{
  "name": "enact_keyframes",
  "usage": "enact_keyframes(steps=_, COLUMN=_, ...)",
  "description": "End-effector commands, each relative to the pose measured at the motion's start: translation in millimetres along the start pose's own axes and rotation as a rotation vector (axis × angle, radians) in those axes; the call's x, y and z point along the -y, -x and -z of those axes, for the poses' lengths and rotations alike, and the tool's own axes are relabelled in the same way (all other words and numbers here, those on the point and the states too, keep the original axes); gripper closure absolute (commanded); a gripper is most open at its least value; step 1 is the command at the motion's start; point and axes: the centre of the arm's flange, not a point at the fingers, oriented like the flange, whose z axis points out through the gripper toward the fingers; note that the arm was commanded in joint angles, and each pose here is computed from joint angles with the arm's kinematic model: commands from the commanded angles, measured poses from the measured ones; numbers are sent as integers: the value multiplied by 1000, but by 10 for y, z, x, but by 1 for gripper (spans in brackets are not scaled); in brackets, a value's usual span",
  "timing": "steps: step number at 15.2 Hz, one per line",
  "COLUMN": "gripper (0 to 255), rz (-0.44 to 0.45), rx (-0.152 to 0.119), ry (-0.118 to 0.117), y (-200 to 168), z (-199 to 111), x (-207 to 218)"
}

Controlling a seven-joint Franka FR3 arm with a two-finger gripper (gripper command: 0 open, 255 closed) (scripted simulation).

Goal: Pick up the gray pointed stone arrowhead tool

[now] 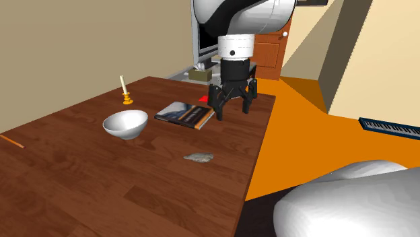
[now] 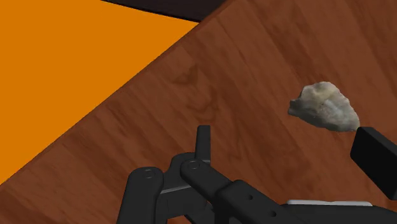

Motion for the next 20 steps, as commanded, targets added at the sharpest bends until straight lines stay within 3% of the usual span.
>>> enact_keyframes(steps=1, gripper=0, rz=49, rx=-2, ry=-9, y=-42, z=-192, x=143)
enact_keyframes(steps=9, gripper=0, rz=237, rx=2, ry=-44, y=-212, z=-944, x=763)
enact_keyframes(steps=18, gripper=0, rz=237, rx=2, ry=-44, y=-242, z=-1342, x=756)
enact_keyframes(steps=19, gripper=255, rz=237, rx=2, ry=-44, y=-240, z=-1340, x=757)
enact_keyframes(steps=20, gripper=255, rz=237, rx=2, ry=-44, y=-244, z=-1341, x=757)
